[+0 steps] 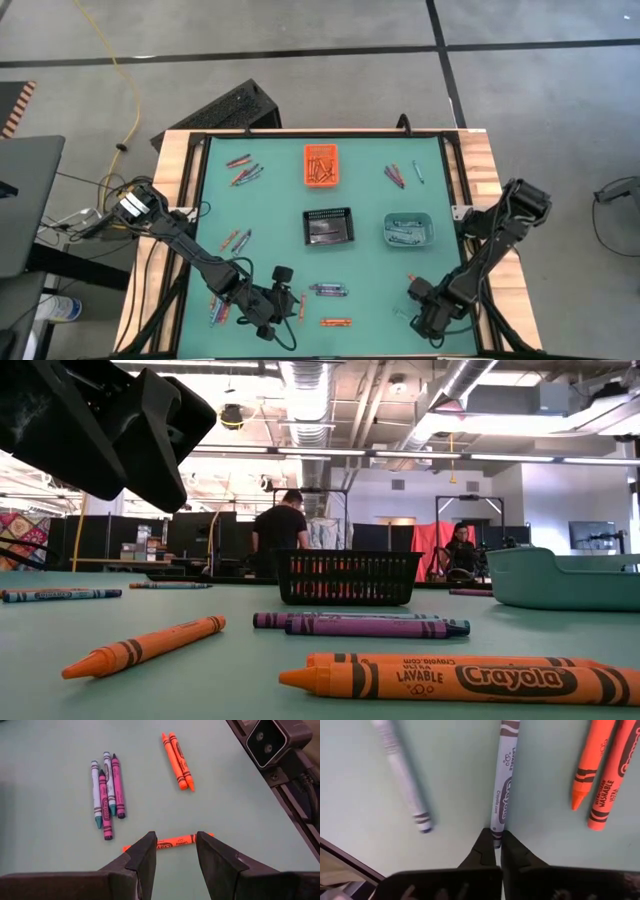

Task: Sort crayons
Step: Put the blue crayon into the green bin

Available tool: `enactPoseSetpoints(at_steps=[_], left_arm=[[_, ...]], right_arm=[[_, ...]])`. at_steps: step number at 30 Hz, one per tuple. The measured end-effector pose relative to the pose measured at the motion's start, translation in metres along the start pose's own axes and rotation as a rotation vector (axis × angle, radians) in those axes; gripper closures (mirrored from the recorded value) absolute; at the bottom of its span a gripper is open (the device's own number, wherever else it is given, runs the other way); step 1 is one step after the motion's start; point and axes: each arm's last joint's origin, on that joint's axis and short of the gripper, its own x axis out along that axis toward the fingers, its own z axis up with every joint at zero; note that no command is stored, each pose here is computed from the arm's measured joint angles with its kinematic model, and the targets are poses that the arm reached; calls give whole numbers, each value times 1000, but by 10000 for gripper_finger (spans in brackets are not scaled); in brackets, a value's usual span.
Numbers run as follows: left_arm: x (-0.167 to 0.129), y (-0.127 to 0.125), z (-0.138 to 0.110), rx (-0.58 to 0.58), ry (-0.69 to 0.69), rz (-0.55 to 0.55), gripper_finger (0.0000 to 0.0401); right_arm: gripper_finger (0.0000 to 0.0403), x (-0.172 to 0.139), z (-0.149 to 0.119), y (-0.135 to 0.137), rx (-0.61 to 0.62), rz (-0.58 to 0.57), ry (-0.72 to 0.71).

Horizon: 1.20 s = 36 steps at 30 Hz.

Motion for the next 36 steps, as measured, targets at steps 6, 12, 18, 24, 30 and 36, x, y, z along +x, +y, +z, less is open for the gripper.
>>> enactPoseSetpoints(at_steps=[6,12,18,24,30,36], left_arm=[[0,0,0,-1,-2,0,271],[0,-1,3,-18,-25,-15,271],[0,-3,5,-13,-40,-58,271],[0,-2,4,-18,-36,-57,271],[0,-2,5,-12,-40,-58,271],[0,-3,5,-23,-42,-63,271]], right_arm=[[399,-5,8,0,-22,10,-5],[399,-18,15,-1,-51,56,-67],[399,-32,11,4,-114,181,-166],[400,-41,-10,41,-266,578,-239],[400,-30,-13,78,-324,616,-226],[400,-5,-7,97,-354,406,-84]])
